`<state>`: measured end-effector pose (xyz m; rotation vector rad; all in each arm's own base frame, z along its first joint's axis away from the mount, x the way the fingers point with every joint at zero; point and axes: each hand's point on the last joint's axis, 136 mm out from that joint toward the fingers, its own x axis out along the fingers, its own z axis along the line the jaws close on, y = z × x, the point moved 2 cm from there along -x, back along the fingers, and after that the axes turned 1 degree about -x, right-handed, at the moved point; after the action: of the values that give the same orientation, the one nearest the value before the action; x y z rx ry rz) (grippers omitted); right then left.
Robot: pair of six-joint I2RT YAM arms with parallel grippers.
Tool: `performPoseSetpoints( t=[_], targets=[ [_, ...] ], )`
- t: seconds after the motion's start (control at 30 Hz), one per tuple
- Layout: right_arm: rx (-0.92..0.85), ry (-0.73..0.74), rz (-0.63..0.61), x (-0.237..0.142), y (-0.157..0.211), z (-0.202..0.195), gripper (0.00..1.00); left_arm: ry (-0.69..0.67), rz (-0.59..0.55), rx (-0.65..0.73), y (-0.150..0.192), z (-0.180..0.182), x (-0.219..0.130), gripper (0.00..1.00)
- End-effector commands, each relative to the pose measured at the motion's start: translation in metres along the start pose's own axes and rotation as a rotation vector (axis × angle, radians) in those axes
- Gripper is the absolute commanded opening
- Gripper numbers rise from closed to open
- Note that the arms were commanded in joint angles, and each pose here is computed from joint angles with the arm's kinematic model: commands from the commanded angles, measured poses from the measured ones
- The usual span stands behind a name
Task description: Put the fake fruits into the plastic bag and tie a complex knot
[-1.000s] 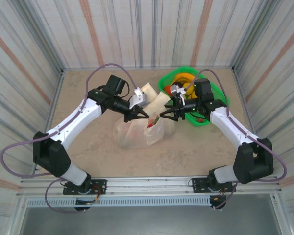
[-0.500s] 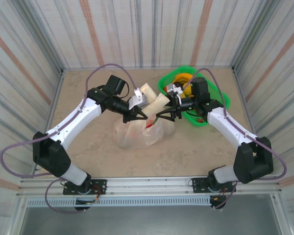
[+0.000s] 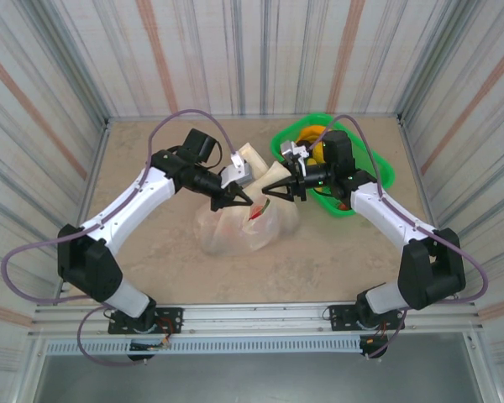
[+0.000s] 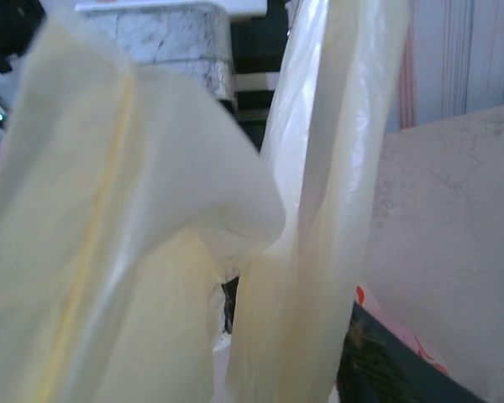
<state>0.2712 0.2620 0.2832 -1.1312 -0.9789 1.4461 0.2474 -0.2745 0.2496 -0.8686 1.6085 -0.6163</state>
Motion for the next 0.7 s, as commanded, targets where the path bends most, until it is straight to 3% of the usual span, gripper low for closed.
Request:
performPoseSetpoints(
  t=[0.0,0.1,0.3,0.67],
  targets=[
    [-0.009,-0.019,-0.01,0.002,-0.009,0.002,0.39,0.006,0.016,0.002,-0.001,0.0,0.0,0.0],
    [-0.009,-0.019,-0.012,0.002,-0.01,0.003,0.23,0.001,0.016,-0.001,-0.001,0.001,-0.001,0.0],
    [-0.014,-0.012,-0.007,0.001,-0.01,0.004,0.02,-0.02,-0.017,-0.03,-0.003,0.005,-0.01,0.02],
    [-0.059,0.038,-0.013,0.002,-0.015,0.003,0.0,-0.082,-0.08,-0.029,-0.005,0.007,-0.032,0.07]
  ],
)
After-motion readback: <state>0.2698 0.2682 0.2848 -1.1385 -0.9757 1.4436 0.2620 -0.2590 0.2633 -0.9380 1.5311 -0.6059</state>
